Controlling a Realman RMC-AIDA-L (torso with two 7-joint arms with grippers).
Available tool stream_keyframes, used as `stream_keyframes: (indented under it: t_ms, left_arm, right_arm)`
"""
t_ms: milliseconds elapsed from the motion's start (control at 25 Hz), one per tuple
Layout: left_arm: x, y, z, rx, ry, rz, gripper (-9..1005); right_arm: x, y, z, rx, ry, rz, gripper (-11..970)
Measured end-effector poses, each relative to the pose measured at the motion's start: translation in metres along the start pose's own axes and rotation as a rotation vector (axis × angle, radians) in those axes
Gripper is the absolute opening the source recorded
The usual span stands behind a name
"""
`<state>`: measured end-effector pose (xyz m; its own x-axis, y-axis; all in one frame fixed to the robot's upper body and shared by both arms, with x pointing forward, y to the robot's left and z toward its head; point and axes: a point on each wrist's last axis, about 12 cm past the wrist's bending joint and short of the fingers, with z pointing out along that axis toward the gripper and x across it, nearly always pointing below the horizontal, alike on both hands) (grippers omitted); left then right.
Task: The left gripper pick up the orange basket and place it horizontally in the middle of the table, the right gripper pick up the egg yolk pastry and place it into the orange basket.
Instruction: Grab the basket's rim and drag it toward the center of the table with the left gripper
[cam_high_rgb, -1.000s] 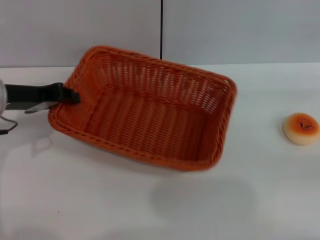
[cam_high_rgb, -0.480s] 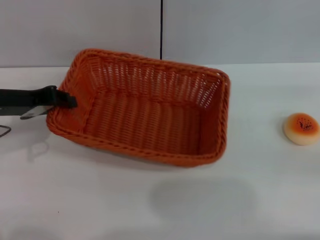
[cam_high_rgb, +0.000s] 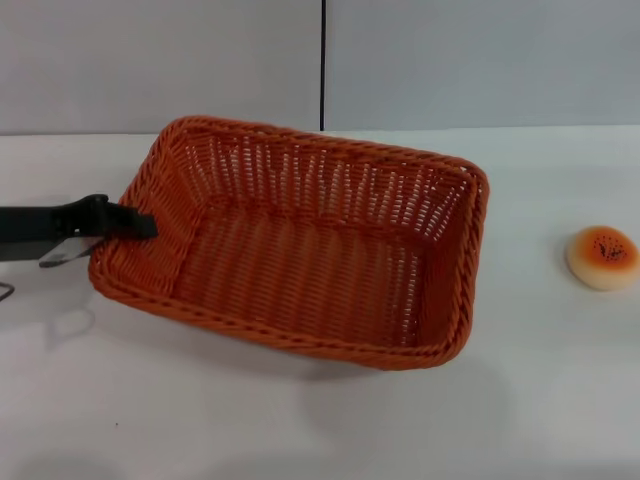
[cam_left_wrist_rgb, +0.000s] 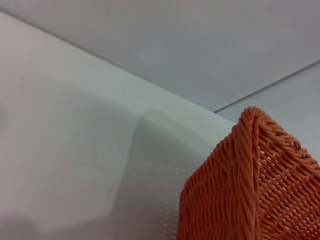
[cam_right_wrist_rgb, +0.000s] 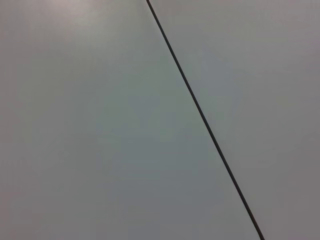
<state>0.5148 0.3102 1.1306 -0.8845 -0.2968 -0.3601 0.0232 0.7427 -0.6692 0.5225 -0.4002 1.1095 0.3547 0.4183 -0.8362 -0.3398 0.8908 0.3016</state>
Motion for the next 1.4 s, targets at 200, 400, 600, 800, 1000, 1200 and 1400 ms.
stream_keyframes:
  t_ms: [200,400,600,800,1000,1200,1400]
  left_arm:
    - [0.009,0.003,0.001,0.006,-0.022,-0.015,202]
    - [0.017,0.004,0.003,-0.007,-0.034,-0.011,201]
    - [0.024,-0.002,0.005,-0.022,-0.071,0.028,199]
    - [0.033,-0.01,0.001,-0.039,-0.138,0.074,198]
    - [0.043,-0.004,0.001,-0.051,-0.139,0.053,196]
    - [0.047,0.0,-0.002,-0.057,-0.127,0.039,195]
    - [0.049,0.002,-0.003,-0.06,-0.104,0.04,193]
  right_arm:
    - [0.0,0.0,0.0,-0.001,0.001,0.0,522]
    - [0.0,0.0,0.001,-0.006,0.005,-0.001,521]
    - [-0.001,-0.001,0.001,-0.01,0.006,-0.004,520]
    - [-0.002,-0.002,0.0,-0.008,0.008,-0.007,518]
    - [-0.002,-0.002,0.0,-0.008,0.008,-0.007,517]
    - [-0.002,-0.001,0.001,-0.011,0.008,-0.006,516]
    - [0.0,0.001,0.004,-0.026,0.014,-0.003,515]
